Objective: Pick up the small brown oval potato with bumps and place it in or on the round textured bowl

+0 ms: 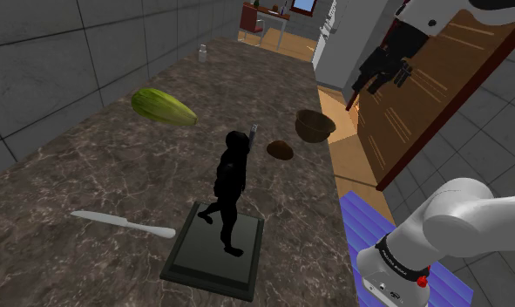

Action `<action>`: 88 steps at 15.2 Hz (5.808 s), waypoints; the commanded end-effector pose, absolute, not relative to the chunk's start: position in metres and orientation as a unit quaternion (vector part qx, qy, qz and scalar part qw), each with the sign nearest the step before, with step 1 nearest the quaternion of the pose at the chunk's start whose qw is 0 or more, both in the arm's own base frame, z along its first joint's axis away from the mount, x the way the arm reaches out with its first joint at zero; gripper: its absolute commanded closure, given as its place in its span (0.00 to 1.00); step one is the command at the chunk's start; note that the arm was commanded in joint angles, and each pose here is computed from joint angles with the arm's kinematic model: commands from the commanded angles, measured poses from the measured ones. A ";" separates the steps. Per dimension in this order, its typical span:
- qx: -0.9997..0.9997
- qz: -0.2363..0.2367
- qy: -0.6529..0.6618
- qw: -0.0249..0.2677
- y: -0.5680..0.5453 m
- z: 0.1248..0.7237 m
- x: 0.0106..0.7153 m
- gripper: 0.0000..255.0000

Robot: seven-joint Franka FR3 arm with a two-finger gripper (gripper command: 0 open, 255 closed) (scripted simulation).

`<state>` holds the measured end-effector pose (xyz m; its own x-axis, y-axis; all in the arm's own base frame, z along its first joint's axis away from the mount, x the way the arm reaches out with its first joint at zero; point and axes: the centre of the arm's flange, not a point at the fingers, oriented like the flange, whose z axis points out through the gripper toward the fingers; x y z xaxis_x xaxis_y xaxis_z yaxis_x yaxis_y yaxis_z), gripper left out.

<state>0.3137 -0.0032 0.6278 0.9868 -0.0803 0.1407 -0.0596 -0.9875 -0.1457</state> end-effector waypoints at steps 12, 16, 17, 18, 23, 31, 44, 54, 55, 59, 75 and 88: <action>-0.986 -0.100 -0.116 0.070 0.003 0.492 0.364 0.00; -0.977 -0.109 -0.170 0.069 0.008 0.444 0.384 0.00; -0.974 -0.111 -0.183 0.069 0.009 0.432 0.389 0.00; -0.971 -0.114 -0.197 0.069 0.011 0.420 0.394 0.00; -0.954 -0.124 -0.264 0.067 0.021 0.361 0.421 0.00; -0.952 -0.126 -0.272 0.067 0.030 0.318 0.432 0.00; -0.952 -0.126 -0.272 0.067 0.031 0.315 0.432 1.00; -0.952 -0.126 -0.272 0.067 0.031 0.342 0.432 1.00; -0.952 -0.126 -0.272 0.067 0.031 0.347 0.432 1.00; -0.952 -0.126 -0.272 0.067 0.031 0.368 0.432 1.00; -0.952 -0.126 -0.272 0.067 0.031 0.453 0.432 1.00; -0.952 -0.126 -0.272 0.067 -0.048 0.486 0.443 1.00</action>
<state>0.4408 -0.0350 0.4855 0.8214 0.4988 0.2765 0.5327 -0.8442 -0.0597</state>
